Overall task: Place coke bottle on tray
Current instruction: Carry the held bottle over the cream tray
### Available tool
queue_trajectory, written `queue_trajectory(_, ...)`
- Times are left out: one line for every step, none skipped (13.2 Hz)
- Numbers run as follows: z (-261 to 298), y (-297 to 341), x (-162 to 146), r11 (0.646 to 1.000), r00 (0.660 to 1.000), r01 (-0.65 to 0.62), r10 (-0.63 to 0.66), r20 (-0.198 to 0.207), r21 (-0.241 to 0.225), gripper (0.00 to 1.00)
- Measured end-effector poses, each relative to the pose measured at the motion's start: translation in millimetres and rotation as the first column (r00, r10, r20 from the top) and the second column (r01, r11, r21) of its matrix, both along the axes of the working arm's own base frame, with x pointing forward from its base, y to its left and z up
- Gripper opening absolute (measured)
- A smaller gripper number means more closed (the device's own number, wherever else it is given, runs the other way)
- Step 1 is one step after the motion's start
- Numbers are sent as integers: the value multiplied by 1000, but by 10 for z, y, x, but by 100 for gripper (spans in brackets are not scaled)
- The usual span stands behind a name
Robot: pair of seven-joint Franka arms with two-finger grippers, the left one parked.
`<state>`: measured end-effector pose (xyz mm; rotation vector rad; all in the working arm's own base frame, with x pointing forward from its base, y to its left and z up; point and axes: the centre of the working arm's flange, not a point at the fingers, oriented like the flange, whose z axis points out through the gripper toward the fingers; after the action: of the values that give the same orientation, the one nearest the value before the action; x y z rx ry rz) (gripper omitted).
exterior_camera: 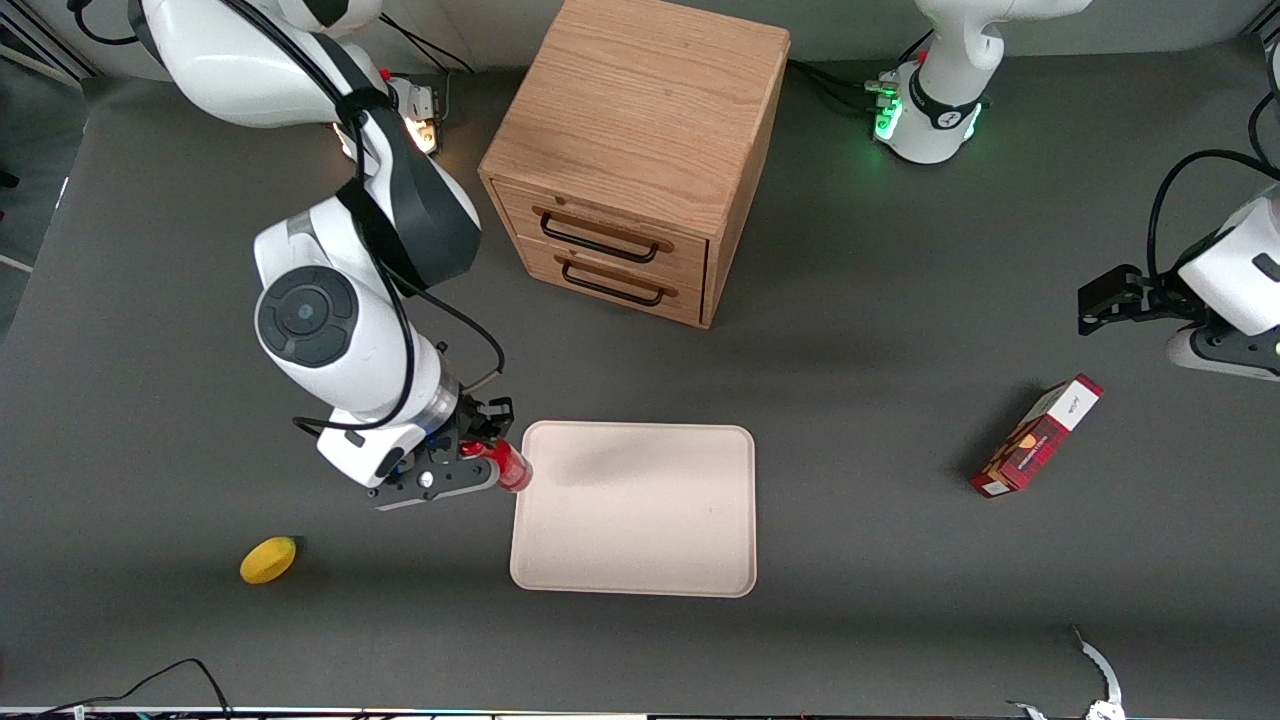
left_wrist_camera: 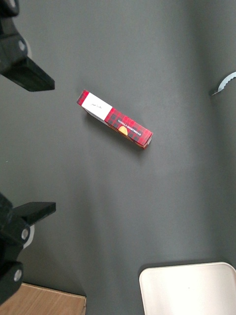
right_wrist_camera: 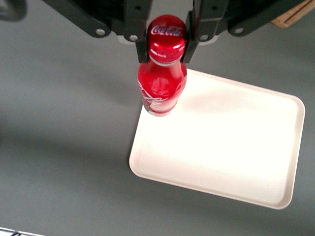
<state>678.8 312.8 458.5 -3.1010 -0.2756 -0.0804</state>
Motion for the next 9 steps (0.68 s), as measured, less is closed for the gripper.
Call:
queue_trajectory(-62, -2, 57, 1000, 1000, 4, -4, 19, 8, 32)
queue_trajectory(-130, -6, 115, 1000, 999, 8, -9, 39, 16, 32)
queue_trajectory(-211, -2, 162, 1000, 999, 10, -11, 52, 22, 32)
queue_trajectory(-306, 19, 189, 1000, 998, 9, -11, 55, 25, 32)
queue_trajectory(-409, 50, 211, 1000, 998, 7, -8, 58, 27, 32)
queue_trajectory(-506, 75, 234, 1000, 998, 5, -7, 63, 27, 32)
queue_trajectory(-604, 98, 255, 1000, 998, 4, -6, 66, 27, 32)
queue_trajectory(-694, 124, 263, 1000, 998, 2, -3, 66, 24, 32)
queue_trajectory(-776, 143, 273, 1000, 998, 0, -1, 66, 19, 32)
